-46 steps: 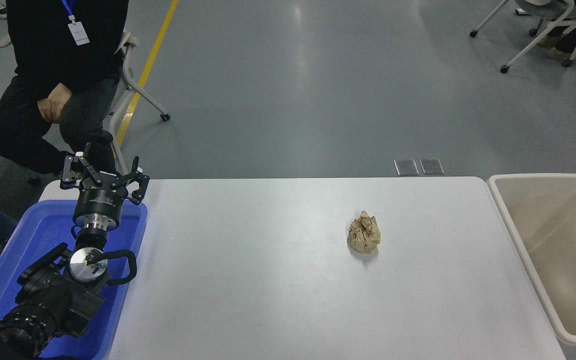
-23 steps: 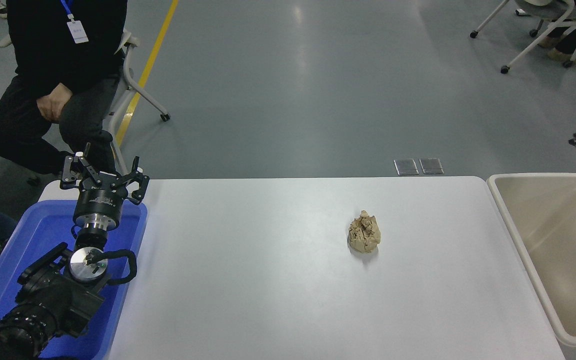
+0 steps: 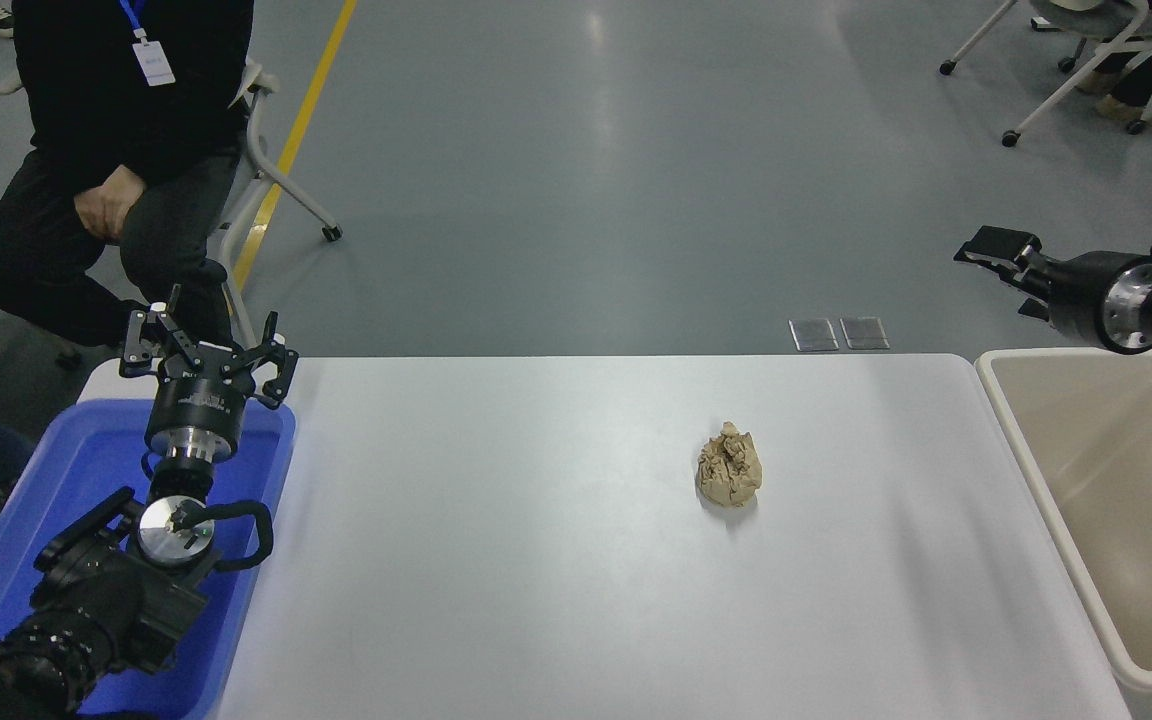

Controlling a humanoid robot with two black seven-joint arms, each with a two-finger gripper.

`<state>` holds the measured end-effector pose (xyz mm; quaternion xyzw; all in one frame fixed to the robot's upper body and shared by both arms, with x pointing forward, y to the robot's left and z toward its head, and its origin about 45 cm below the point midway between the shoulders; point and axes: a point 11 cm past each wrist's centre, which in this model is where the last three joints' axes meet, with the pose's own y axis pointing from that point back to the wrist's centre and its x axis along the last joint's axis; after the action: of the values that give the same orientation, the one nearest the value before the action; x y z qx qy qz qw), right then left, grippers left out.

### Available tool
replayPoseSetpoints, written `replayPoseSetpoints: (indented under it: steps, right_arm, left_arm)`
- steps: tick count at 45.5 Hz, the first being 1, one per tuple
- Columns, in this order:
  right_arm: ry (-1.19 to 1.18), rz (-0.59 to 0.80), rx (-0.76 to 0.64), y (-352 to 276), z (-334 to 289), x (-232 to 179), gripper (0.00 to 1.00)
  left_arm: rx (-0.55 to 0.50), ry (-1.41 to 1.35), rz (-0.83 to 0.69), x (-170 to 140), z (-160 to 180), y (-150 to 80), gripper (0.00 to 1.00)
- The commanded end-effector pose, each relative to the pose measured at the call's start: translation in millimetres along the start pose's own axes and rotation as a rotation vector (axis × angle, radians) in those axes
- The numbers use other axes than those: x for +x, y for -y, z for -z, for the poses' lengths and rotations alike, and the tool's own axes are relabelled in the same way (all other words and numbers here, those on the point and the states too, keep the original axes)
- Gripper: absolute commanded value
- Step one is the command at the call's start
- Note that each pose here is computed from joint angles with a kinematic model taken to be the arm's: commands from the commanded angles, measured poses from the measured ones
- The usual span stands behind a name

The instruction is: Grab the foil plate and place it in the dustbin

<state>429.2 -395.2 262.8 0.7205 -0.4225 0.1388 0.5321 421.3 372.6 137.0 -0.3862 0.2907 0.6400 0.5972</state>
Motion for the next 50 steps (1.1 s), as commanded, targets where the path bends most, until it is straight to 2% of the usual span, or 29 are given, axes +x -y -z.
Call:
replayPoseSetpoints:
  steps: [1, 14, 40, 50]
  right_arm:
    - [-0.192, 0.084, -0.021, -10, 25, -8, 1.0]
    - [-0.397, 0.189, -0.055, -9, 57, -20, 1.0]
    - [-0.634, 0.589, 0.044, -81, 162, -77, 1.0]
    - [-0.583, 0.69, 0.056, -90, 194, -103, 1.0]
  left_arm:
    - [-0.001, 0.0, 0.001, 0, 0, 0, 0.99]
    - [-0.001, 0.0, 0.001, 0, 0, 0, 0.99]
    - [-0.001, 0.0, 0.001, 0, 0, 0, 0.99]
    - [-0.001, 0.0, 0.001, 0, 0, 0, 0.99]
